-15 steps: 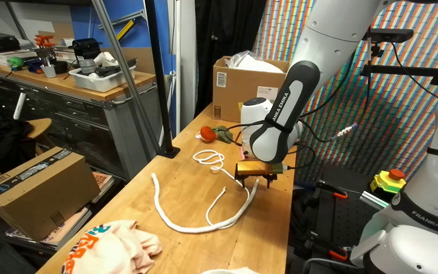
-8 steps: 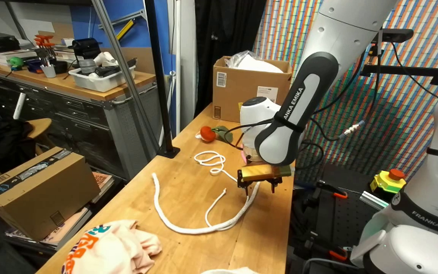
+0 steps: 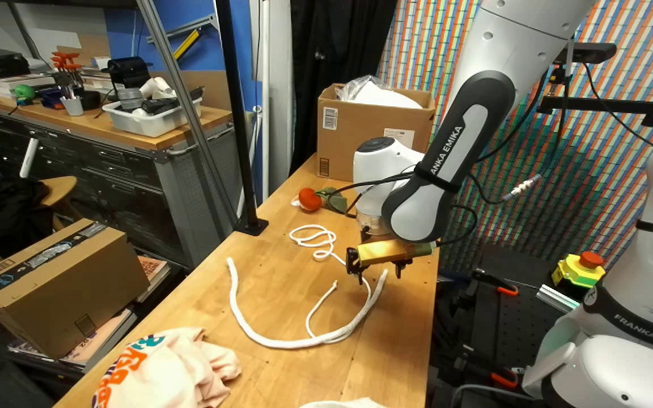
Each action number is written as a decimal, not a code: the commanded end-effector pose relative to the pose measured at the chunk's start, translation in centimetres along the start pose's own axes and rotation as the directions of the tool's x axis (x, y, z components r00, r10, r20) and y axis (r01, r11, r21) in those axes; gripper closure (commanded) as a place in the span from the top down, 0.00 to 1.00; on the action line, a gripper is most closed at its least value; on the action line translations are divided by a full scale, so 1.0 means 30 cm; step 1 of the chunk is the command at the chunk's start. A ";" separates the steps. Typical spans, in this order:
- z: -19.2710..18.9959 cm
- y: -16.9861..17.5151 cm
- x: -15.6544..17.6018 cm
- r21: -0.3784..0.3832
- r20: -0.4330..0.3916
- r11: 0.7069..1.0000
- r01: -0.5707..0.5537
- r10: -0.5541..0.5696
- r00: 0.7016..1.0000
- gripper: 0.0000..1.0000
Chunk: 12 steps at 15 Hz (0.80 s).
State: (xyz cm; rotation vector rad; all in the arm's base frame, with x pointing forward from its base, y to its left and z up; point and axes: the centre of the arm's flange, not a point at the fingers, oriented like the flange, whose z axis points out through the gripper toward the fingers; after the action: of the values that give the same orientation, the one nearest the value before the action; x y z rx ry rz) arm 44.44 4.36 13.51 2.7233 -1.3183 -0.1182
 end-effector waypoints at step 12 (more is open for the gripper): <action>0.044 -0.156 0.192 0.100 0.031 0.971 0.219 -0.223 0.974 1.00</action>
State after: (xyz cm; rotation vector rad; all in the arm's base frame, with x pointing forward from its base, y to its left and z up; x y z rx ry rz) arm 50.10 3.94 12.64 2.9012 -1.0966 -0.0907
